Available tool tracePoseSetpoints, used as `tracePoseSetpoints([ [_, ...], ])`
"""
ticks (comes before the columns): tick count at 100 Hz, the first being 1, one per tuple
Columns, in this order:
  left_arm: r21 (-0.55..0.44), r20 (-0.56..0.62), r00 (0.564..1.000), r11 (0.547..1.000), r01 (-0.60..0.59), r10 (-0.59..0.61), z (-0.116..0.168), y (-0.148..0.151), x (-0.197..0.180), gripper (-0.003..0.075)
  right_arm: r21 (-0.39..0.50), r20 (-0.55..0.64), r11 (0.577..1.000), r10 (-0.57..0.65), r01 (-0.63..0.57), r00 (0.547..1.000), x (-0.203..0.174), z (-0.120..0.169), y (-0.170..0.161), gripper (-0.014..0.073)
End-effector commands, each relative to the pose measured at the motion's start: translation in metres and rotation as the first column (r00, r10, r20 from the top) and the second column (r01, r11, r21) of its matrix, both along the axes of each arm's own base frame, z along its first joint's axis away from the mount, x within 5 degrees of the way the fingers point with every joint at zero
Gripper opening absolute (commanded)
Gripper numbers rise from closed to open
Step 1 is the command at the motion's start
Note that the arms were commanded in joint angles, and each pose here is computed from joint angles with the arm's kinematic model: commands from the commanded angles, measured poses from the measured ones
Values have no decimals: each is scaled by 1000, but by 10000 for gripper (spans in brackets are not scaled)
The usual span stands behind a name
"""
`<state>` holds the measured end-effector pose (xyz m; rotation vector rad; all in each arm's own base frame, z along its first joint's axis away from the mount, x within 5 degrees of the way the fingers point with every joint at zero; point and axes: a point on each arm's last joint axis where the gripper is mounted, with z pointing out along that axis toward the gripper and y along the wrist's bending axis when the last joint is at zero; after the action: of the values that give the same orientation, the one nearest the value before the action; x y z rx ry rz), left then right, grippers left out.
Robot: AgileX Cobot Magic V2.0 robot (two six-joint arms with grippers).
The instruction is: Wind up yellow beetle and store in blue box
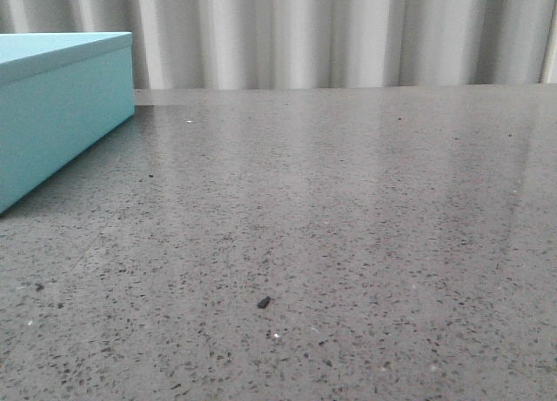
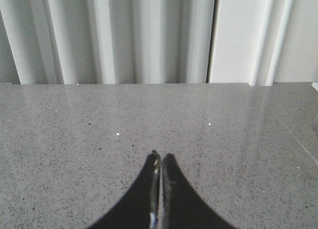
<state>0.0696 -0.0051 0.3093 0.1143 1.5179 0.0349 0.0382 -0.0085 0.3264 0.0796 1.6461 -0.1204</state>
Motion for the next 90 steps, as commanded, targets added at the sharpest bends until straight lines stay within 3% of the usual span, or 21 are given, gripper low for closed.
tracePoseSetpoints([
  [1,-30,119,992,999,-34,37,6,3,-8,-21,-34,99,999,10,-6,995,3,11,1,-61],
  [32,-101,102,994,995,-19,29,-20,3,-13,-21,-56,182,997,58,-49,982,23,-31,4,-61],
  [53,-185,76,996,983,-23,37,-35,4,-10,-21,143,86,987,57,-69,995,32,-82,4,-62],
  [64,-199,60,997,980,-25,37,-40,4,-8,-21,156,40,986,56,-62,998,34,-102,4,-62],
  [90,-199,52,998,980,-26,37,-43,4,-8,-21,157,29,986,56,-60,998,34,-107,4,-62],
])
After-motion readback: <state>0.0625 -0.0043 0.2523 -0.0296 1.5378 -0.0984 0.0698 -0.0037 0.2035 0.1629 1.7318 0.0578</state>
